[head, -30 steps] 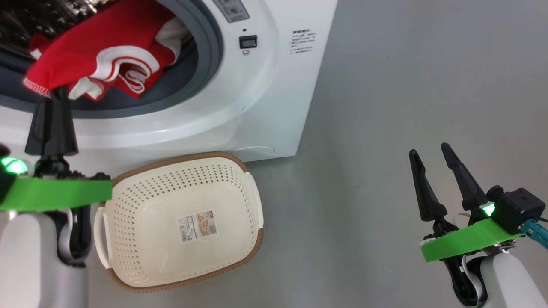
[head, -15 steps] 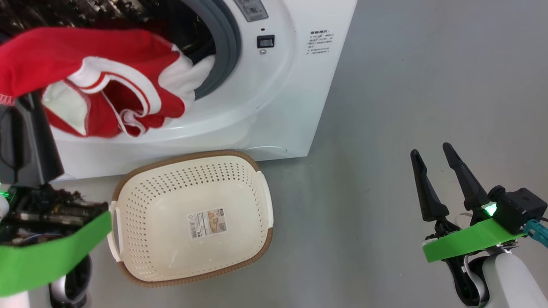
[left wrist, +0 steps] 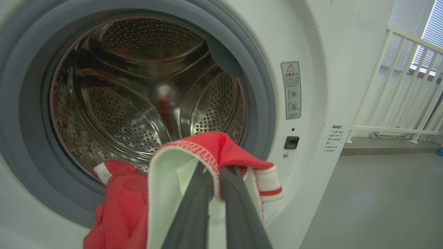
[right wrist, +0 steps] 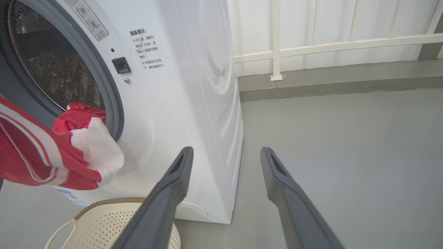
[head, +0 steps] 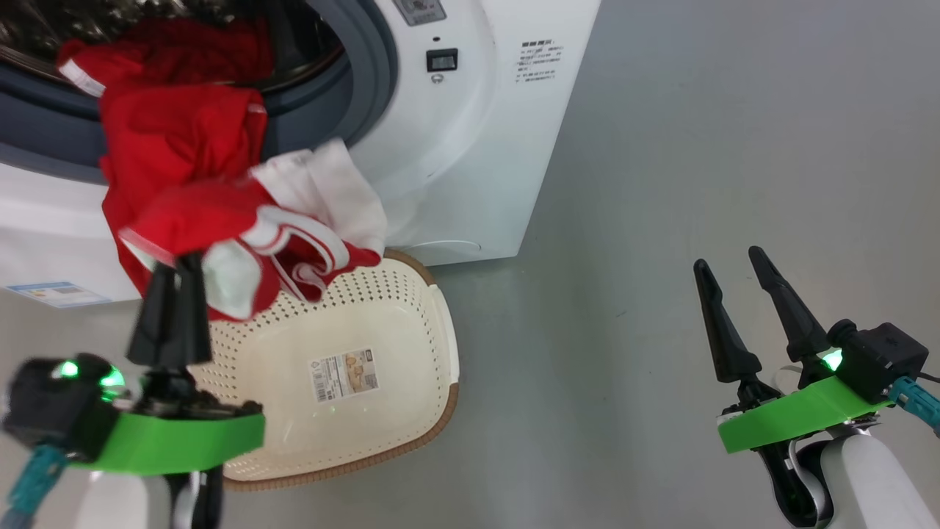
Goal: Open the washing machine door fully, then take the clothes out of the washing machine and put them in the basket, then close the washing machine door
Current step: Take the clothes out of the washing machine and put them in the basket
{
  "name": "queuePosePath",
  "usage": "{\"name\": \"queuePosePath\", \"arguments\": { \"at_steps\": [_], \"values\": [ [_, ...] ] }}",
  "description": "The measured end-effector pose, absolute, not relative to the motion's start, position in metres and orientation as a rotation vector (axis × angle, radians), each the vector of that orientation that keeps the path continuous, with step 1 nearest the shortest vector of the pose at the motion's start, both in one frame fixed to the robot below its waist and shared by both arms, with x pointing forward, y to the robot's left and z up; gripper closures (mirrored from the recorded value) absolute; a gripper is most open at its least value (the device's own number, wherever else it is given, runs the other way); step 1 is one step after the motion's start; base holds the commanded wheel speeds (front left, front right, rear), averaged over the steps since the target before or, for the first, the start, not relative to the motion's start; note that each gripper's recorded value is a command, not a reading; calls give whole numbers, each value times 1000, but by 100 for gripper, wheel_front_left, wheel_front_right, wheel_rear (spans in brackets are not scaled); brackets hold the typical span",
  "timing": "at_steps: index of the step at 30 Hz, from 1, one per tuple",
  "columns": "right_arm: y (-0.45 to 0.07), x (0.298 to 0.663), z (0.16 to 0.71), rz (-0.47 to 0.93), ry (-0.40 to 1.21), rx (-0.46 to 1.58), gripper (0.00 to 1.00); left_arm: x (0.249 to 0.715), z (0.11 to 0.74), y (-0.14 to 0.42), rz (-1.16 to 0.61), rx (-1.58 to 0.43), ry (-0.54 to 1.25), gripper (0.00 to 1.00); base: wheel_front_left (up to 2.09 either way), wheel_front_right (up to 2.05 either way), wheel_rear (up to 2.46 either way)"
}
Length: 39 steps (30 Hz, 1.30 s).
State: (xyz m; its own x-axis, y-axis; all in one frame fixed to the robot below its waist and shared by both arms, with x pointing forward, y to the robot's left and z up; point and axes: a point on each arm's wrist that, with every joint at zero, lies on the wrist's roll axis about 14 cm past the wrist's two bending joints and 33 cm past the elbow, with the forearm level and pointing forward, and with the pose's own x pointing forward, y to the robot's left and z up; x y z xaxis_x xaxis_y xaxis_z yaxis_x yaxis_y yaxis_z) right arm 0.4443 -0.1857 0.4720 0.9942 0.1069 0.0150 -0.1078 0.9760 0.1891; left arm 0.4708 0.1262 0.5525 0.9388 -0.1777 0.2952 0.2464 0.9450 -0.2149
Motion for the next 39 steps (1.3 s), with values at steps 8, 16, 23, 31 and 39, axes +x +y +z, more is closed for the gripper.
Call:
{"name": "queuePosePath", "arguments": {
  "at_steps": [8, 16, 23, 31, 39],
  "values": [
    [-190, 445, 462, 94, 20, 189, 0, 464, 436, 112, -211, -268, 79, 100, 0, 0, 0],
    [-192, 453, 455, 86, 28, 188, 0, 471, 378, 108, -205, -245, 249, 100, 0, 0, 0],
    [-197, 457, 446, 71, 47, 185, 0, 469, 328, 97, -238, -214, 404, 100, 0, 0, 0],
    [-196, 466, 434, 71, 65, 184, 0, 469, 271, 90, -266, -173, 586, 100, 0, 0, 0],
    [-196, 475, 417, 64, 96, 187, 0, 464, 220, 81, -322, -111, 756, 100, 0, 0, 0]
  ]
}}
